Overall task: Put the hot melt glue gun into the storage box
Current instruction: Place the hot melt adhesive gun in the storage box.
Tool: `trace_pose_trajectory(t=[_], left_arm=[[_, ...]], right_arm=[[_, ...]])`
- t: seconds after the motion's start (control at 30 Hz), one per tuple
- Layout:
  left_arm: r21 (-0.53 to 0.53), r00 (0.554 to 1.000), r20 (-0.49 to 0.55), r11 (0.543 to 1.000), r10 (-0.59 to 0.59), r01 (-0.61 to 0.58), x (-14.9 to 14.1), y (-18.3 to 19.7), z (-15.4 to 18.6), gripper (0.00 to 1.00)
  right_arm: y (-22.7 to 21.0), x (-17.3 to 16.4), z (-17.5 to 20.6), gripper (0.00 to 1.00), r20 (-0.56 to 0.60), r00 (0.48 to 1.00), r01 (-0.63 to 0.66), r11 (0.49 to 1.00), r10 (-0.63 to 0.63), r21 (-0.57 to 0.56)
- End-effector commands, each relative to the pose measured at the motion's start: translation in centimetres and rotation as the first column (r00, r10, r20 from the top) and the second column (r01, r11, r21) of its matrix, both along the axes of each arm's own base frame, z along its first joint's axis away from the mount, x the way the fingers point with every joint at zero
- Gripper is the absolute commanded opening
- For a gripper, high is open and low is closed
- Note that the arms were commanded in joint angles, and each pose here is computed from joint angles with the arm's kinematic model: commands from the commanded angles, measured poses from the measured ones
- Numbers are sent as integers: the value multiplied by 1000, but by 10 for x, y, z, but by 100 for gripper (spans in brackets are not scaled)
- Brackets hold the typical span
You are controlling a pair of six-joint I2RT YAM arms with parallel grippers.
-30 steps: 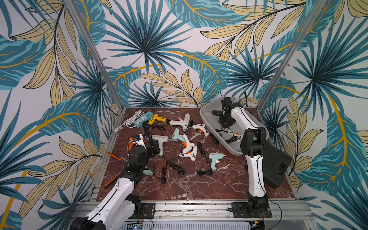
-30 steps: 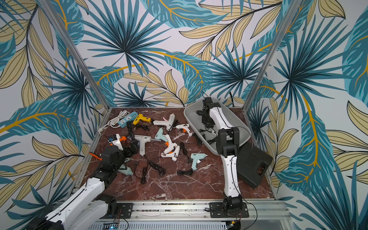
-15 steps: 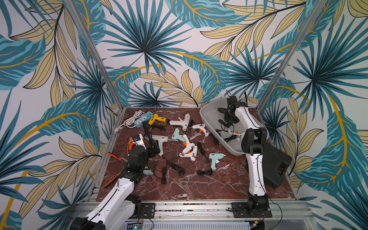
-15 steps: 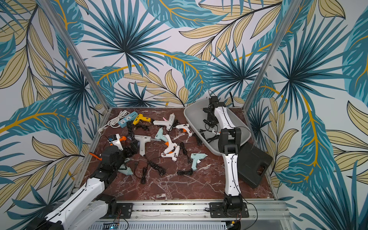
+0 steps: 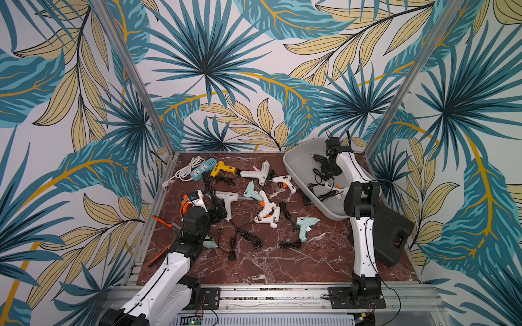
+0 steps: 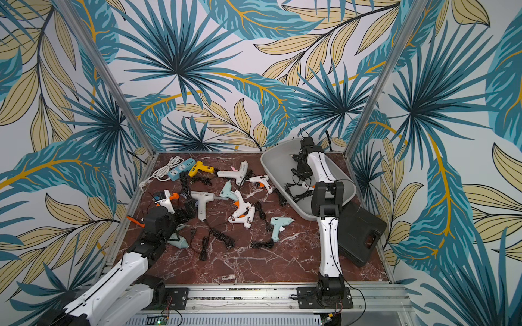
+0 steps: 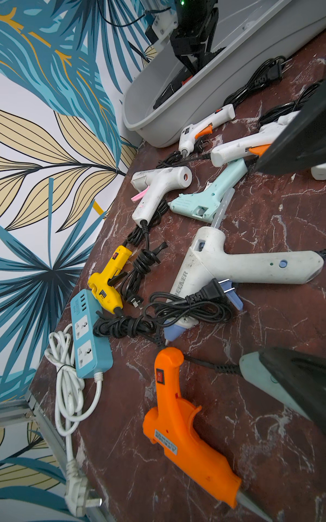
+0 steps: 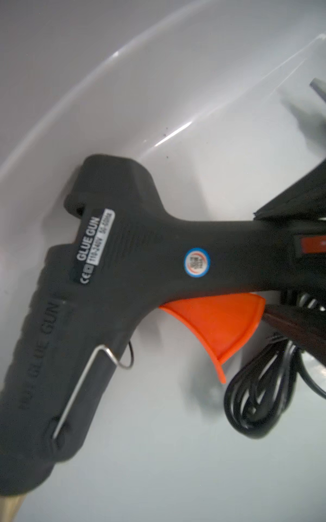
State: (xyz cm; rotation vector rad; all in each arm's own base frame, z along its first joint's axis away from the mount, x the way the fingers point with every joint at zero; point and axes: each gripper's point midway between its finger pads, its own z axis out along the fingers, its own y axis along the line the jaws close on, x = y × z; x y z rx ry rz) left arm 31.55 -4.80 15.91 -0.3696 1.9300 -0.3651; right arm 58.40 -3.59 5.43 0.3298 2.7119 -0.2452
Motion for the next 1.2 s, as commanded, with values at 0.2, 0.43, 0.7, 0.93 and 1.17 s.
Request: trace_pose_trajectory(t=[0.2,0.43,0.7,0.93,1.17], left_arm=[[13,1000,5,1000,11,-11,-1,3,3,100],[17,1000,7,1000,13,-13,-2,4,3,100],[16,1000,13,1000,16,-16,-4,4,5,100],[29,1000,15,999,15,-16,-4,5,9,100],[36,1000,14,999,21,-21,-4,7,10,100]], right_arm=[[-4,-8,-11,57,-33,999,42,999,-42,0],[-19,-18,21,60,-2,996,90,994,-90,-54],[-35,-27,34,60,-2,994,107,982,-108,-153],[-44,-39,2,60,-80,989,111,978,-126,-174],[-32,-46,-18,63,-134,987,83,993,-94,-89]])
